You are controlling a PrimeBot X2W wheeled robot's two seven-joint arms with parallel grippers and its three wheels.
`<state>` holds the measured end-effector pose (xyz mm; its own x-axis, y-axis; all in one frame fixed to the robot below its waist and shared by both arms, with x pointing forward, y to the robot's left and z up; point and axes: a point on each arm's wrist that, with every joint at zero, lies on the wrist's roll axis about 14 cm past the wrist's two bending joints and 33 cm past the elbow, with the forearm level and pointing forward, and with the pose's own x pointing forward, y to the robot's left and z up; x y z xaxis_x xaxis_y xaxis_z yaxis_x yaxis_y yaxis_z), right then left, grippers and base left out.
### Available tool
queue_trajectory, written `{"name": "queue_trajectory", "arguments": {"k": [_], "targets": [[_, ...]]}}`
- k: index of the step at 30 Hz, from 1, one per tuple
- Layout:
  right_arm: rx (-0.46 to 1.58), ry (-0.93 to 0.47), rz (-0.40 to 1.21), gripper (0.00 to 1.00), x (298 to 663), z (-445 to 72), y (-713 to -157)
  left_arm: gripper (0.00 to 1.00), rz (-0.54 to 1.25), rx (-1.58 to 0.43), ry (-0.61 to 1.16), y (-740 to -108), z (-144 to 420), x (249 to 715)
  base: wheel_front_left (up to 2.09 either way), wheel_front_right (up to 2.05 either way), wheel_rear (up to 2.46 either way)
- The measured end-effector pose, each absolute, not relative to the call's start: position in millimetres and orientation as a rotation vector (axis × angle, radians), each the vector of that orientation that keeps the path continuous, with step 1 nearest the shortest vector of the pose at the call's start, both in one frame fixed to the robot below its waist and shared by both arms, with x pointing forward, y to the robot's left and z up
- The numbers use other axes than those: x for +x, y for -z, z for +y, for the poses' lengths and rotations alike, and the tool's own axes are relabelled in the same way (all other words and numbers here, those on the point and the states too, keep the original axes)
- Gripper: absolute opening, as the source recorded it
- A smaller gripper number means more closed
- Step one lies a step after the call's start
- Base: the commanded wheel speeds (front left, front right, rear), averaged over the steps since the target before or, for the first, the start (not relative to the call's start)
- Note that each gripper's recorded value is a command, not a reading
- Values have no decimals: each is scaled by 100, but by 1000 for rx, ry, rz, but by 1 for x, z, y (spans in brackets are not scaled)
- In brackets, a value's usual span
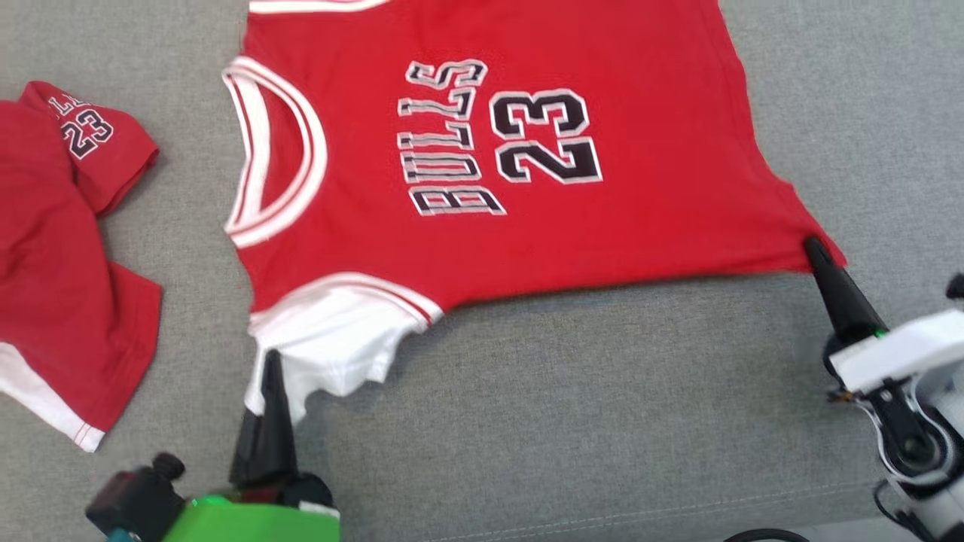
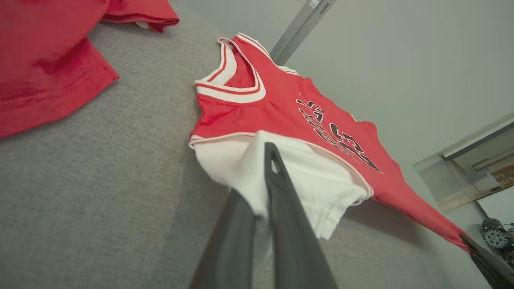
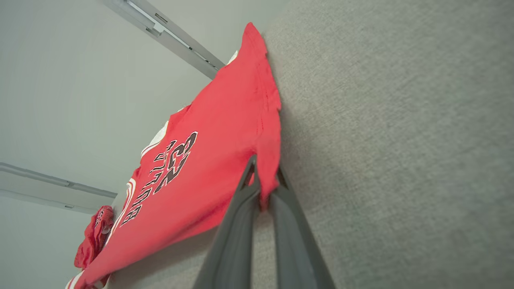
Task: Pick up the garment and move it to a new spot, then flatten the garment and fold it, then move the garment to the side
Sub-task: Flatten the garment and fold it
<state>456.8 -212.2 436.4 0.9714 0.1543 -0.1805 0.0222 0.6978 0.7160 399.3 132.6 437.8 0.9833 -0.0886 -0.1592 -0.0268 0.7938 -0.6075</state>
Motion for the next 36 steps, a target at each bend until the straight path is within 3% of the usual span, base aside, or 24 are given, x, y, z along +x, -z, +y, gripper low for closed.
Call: {"name": "queue_trajectory", "arguments": {"k": [6,11,26,36], "targets": [[818,-13,300,0,408,-236,-422,0,313,-718,-5,-429,110,351,0,0,0],[831,-20,313,0,408,-235,-419,0,333,-728,-4,-433,106,354,0,0,0],[722,-213,278,0,495,-206,-452,0,264,-540,231,-491,112,455,0,0,0],[643,-181,360,0,541,-198,-426,0,380,-448,274,-460,98,512,0,0,0]]}}
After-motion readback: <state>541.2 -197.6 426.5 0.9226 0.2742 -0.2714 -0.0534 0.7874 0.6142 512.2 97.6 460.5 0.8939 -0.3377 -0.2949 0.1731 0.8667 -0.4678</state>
